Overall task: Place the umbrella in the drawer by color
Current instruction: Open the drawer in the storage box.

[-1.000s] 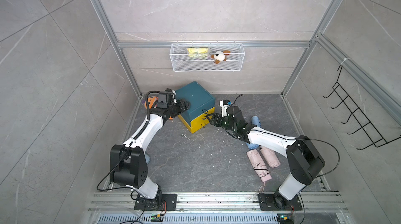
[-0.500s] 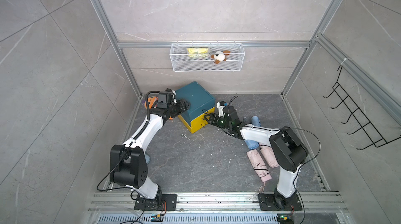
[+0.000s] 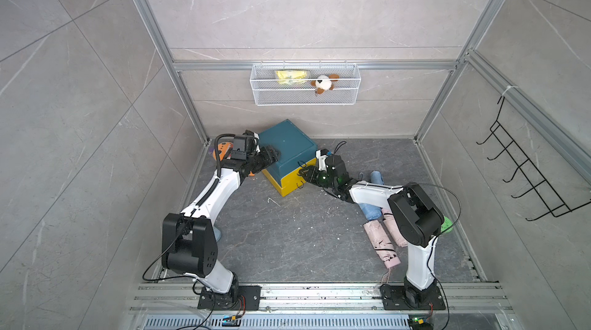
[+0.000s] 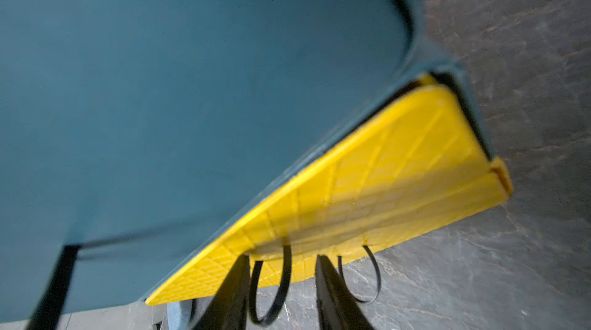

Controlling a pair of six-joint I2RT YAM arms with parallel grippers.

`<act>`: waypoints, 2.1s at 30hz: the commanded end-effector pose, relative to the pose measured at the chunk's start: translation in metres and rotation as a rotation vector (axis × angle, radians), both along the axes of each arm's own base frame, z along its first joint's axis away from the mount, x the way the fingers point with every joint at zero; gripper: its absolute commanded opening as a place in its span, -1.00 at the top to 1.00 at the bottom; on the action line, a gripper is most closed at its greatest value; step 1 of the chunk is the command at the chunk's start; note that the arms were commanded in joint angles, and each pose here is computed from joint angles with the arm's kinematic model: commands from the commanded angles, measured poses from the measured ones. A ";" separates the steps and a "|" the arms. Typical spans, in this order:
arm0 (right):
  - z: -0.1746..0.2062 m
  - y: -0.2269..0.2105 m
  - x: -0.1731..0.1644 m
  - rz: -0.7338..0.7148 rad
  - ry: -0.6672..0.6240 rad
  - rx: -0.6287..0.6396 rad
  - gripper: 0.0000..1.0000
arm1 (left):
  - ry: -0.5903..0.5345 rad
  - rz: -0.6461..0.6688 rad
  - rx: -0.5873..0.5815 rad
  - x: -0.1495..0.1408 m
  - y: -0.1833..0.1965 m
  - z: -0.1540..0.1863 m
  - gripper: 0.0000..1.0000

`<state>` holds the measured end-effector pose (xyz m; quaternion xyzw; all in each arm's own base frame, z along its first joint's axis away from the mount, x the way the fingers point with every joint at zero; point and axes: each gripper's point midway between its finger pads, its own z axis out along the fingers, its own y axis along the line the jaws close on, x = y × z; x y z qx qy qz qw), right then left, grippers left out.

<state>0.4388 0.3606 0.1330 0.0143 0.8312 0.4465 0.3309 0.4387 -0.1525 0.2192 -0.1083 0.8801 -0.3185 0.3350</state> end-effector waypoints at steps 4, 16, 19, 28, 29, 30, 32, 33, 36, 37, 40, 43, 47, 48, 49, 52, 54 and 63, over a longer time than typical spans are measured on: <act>0.009 0.008 0.008 0.010 -0.022 0.044 0.52 | 0.148 -0.023 0.046 -0.019 -0.001 -0.046 -0.47; 0.013 -0.007 -0.016 0.022 -0.031 0.036 0.81 | 0.150 -0.018 0.052 -0.020 0.001 -0.047 -0.47; 0.014 -0.017 -0.027 0.020 -0.039 0.017 0.81 | 0.152 -0.017 0.054 -0.020 0.001 -0.048 -0.47; 0.012 -0.048 -0.069 0.027 -0.044 -0.043 0.81 | 0.145 -0.016 0.051 -0.021 0.001 -0.046 -0.47; 0.010 -0.051 -0.073 0.028 -0.040 -0.049 0.81 | 0.147 -0.017 0.051 -0.021 0.001 -0.046 -0.47; 0.007 -0.054 -0.078 0.030 -0.035 -0.055 0.80 | 0.148 -0.017 0.050 -0.021 0.000 -0.046 -0.47; 0.004 -0.062 -0.087 0.028 -0.032 -0.069 0.80 | 0.149 -0.016 0.050 -0.021 0.001 -0.047 -0.47; 0.002 -0.064 -0.091 0.027 -0.030 -0.073 0.80 | 0.148 -0.014 0.049 -0.020 0.001 -0.046 -0.47; -0.003 -0.072 -0.102 0.031 -0.019 -0.085 0.80 | 0.149 -0.017 0.050 -0.021 0.000 -0.047 -0.47; -0.006 -0.074 -0.105 0.031 -0.014 -0.088 0.80 | 0.151 -0.014 0.050 -0.020 0.001 -0.048 -0.47; -0.013 -0.078 -0.112 0.033 0.000 -0.100 0.80 | 0.150 -0.014 0.050 -0.020 0.001 -0.047 -0.47; -0.017 -0.081 -0.117 0.034 0.003 -0.106 0.80 | 0.151 -0.016 0.051 -0.020 0.001 -0.048 -0.47; -0.017 -0.084 -0.119 0.030 0.000 -0.113 0.79 | 0.153 -0.013 0.051 -0.020 0.001 -0.049 -0.47; -0.018 -0.084 -0.118 0.029 0.001 -0.115 0.78 | 0.151 -0.015 0.051 -0.020 0.001 -0.048 -0.47; -0.017 -0.084 -0.118 0.029 -0.002 -0.115 0.78 | 0.153 -0.014 0.051 -0.020 0.001 -0.049 -0.47; -0.016 -0.082 -0.116 0.028 -0.001 -0.115 0.76 | 0.153 -0.014 0.051 -0.020 0.001 -0.049 -0.47; -0.015 -0.082 -0.114 0.028 -0.006 -0.116 0.75 | 0.153 -0.014 0.051 -0.020 0.001 -0.049 -0.47; -0.007 -0.086 -0.113 0.016 -0.025 -0.143 0.27 | 0.144 -0.013 0.046 -0.021 0.001 -0.044 -0.55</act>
